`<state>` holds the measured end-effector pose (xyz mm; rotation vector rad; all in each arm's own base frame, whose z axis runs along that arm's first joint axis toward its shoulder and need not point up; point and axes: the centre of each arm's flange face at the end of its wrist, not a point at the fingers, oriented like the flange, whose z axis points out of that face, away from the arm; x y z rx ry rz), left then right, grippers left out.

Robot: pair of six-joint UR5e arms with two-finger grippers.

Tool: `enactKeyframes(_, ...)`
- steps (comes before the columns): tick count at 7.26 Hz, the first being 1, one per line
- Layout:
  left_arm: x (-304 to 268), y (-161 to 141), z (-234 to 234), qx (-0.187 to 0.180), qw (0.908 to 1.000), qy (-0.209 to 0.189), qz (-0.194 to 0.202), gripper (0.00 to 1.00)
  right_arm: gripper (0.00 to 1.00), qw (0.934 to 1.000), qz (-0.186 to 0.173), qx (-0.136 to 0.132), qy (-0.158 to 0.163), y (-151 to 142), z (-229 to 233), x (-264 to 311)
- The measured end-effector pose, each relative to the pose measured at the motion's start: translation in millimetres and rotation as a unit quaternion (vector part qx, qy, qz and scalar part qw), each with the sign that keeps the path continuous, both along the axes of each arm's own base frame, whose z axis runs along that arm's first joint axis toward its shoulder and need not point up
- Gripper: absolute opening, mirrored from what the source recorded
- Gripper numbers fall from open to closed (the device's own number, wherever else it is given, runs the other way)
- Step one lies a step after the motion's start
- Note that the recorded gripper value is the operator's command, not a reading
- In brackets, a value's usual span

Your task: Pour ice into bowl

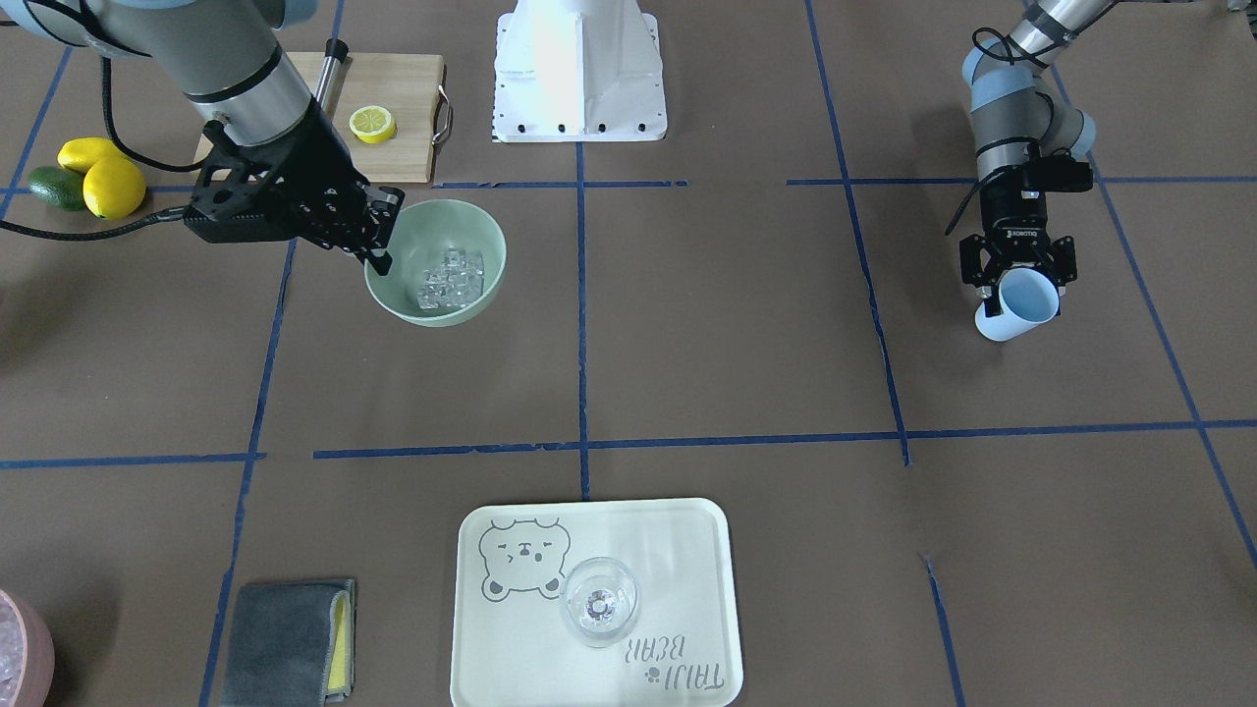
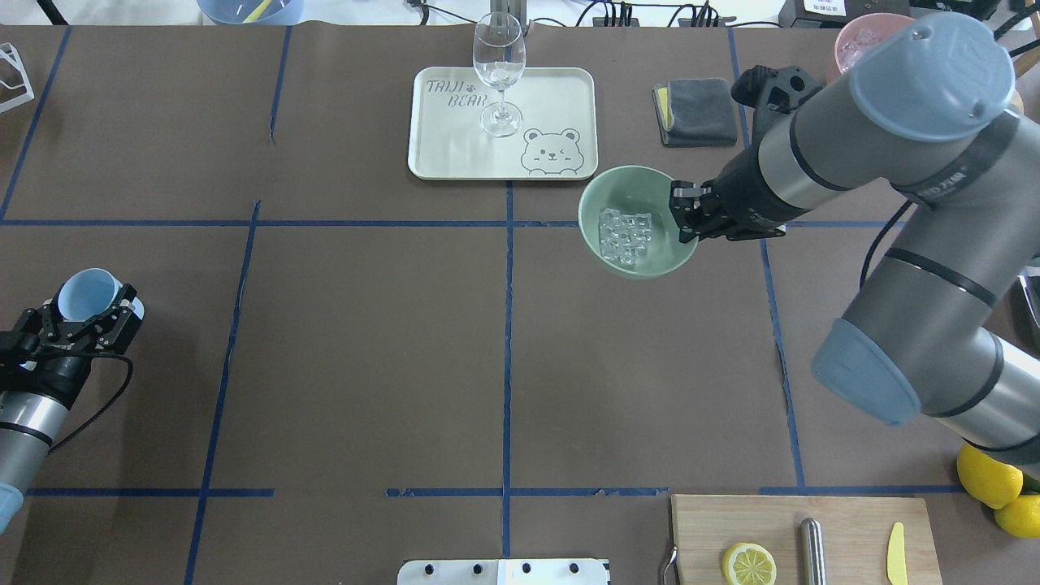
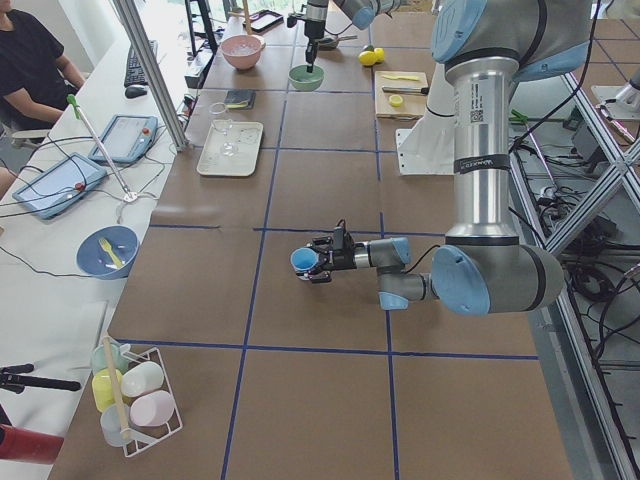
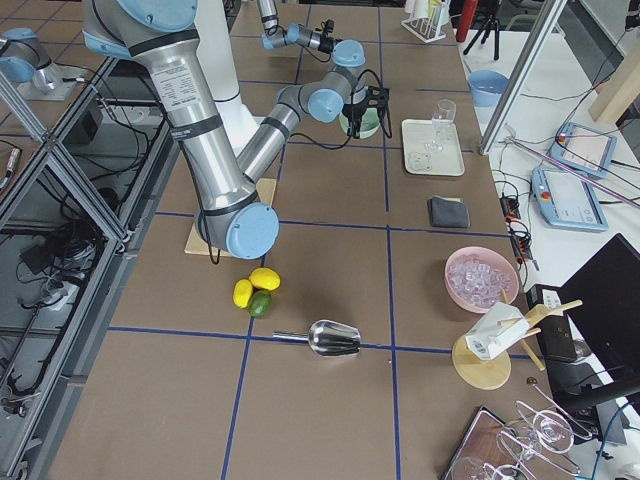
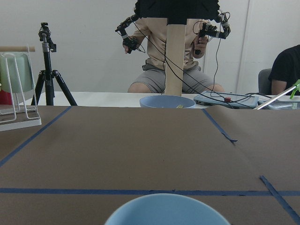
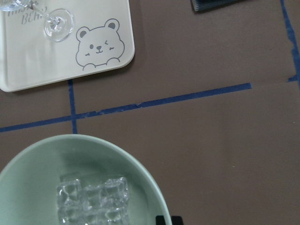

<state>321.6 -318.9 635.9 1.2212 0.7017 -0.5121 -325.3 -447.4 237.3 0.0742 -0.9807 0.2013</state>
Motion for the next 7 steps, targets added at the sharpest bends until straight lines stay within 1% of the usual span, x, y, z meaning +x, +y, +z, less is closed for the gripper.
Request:
enactKeyframes(3,-9.1,-8.3,-3.5,0.003,0.9999,-0.016,0.0,1.0,0.0,0.9993,-0.018,0.014,0.028,11.1,40.2,25.0)
enactKeyframes(5,-16.6,-12.2,-13.6,0.005,0.9998,-0.017,0.006,1.0,0.0,0.9984,-0.027,0.024,0.043,13.7,58.1,37.2)
enactKeyframes(7,-24.1,-11.2,-18.6,0.006,0.9998,-0.018,0.01,1.0,0.0,0.9979,-0.029,0.025,0.052,14.8,70.5,45.8)
